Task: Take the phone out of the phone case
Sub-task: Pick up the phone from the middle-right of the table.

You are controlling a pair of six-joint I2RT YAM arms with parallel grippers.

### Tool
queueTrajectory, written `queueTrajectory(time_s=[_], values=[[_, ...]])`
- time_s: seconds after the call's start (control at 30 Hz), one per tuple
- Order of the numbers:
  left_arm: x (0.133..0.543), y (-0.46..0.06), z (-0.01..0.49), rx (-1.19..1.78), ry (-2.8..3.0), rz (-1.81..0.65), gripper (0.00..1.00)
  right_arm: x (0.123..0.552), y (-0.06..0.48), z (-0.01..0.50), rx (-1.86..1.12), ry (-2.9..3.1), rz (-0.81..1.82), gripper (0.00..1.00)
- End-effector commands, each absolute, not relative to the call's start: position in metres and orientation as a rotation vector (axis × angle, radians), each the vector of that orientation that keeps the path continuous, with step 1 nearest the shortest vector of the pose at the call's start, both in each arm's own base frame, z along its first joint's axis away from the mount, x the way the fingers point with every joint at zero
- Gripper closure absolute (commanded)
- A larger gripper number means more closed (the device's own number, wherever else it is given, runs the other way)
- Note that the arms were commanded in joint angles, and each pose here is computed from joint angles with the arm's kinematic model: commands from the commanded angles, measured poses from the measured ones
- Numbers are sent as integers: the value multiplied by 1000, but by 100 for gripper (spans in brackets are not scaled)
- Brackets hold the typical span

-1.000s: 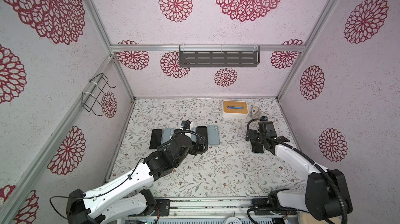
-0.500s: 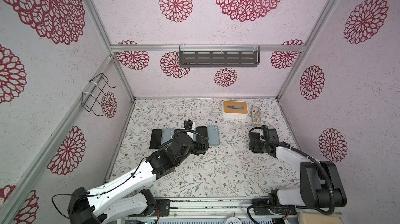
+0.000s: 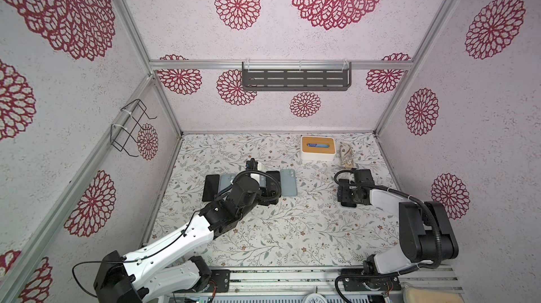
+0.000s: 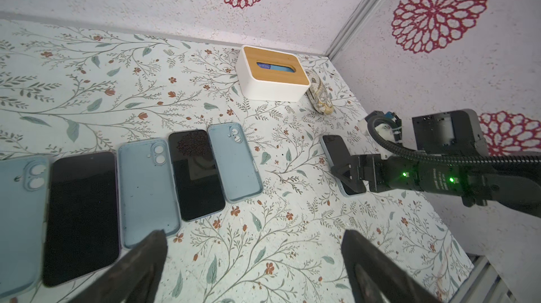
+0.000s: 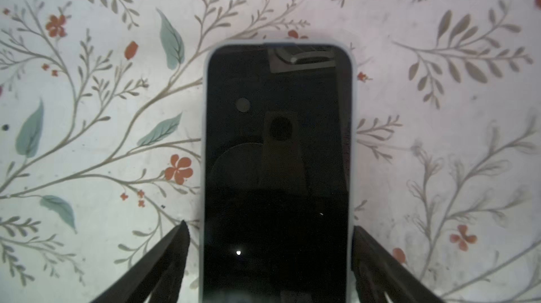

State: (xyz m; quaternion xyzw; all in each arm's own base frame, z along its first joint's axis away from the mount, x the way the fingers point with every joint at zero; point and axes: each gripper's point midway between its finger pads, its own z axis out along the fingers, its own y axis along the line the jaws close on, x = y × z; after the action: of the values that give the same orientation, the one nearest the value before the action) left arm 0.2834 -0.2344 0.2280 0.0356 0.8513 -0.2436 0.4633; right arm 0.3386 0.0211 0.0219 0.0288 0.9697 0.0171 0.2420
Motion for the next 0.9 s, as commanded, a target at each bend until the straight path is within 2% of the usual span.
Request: queueTrajectory(time_s=[0.0,0.17,0.33,0.6,0.87], values=[[294,-235,226,-28,2110,-707,3,335,23,17,48,2699,52,17],[301,-241,220,-55,2123,-751,3,334,23,14,40,2711,54,23],[311,-260,213,-89,2143,-851,3,334,36,17,2,2705,99,42],[330,-321,196,-173,2100,-1254,3,333,86,36,-79,2621,273,53],[341,-366,150,-278,2128,-1467,2,318,145,76,-120,2422,716,58]])
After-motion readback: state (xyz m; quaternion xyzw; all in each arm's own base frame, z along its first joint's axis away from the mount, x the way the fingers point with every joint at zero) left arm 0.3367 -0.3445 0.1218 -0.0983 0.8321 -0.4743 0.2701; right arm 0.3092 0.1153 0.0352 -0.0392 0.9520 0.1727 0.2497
